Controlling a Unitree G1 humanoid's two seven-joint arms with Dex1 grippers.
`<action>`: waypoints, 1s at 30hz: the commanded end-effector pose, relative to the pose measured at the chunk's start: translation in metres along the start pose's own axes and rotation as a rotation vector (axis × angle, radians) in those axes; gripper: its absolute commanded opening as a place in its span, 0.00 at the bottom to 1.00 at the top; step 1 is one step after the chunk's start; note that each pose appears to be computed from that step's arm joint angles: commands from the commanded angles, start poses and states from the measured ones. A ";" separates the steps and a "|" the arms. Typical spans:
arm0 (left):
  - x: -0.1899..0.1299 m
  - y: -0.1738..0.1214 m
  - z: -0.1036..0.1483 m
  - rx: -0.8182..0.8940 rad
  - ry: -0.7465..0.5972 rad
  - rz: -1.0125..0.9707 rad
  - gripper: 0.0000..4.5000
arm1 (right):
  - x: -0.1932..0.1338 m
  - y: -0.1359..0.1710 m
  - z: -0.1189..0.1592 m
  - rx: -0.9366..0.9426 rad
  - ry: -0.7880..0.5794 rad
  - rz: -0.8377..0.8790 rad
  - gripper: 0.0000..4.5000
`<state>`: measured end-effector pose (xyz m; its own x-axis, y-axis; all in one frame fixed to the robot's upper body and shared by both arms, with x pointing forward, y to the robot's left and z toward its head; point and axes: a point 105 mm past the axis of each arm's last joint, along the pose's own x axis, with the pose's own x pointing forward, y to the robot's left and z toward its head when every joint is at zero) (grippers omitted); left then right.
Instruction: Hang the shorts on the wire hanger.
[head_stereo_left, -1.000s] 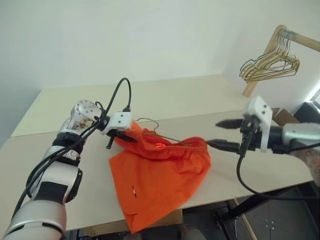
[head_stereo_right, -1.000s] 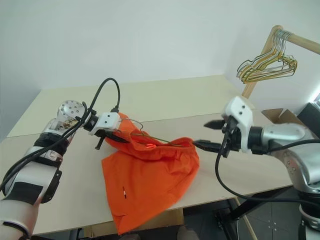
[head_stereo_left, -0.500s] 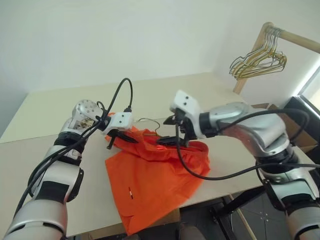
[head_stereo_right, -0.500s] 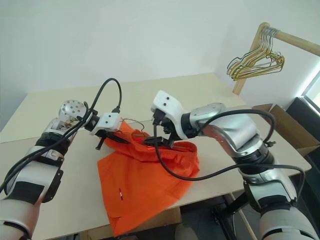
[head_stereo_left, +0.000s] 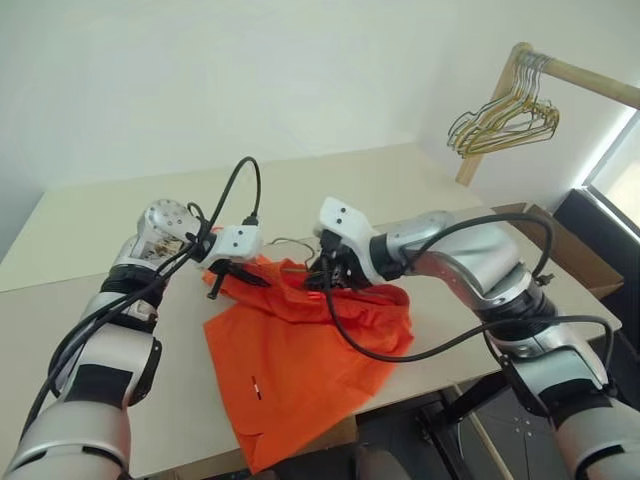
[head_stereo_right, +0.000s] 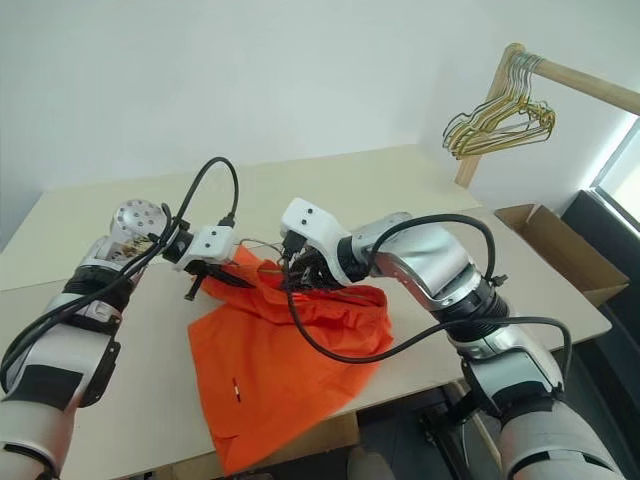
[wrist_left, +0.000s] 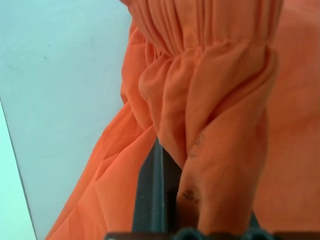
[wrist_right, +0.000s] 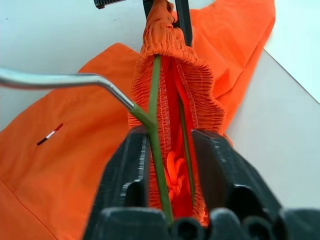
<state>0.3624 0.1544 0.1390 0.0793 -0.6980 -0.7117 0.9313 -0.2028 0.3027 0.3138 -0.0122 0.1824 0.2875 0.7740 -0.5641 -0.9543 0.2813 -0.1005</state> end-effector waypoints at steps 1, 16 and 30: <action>-0.009 0.005 0.007 0.039 0.001 0.027 0.00 | -0.002 -0.004 0.009 -0.033 -0.010 -0.025 0.11; -0.033 0.015 0.019 0.032 -0.082 0.108 0.65 | -0.005 0.000 0.014 -0.047 -0.048 0.013 0.00; -0.049 0.001 -0.025 -0.039 0.086 0.136 1.00 | -0.014 -0.001 0.015 -0.056 -0.070 0.018 0.00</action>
<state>0.3658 0.2026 0.1528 0.2057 -0.6696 -0.7137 0.9364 -0.0774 0.3424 0.3126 -0.0149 0.1836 0.2534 0.7859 -0.5641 -0.9646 0.2492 -0.0861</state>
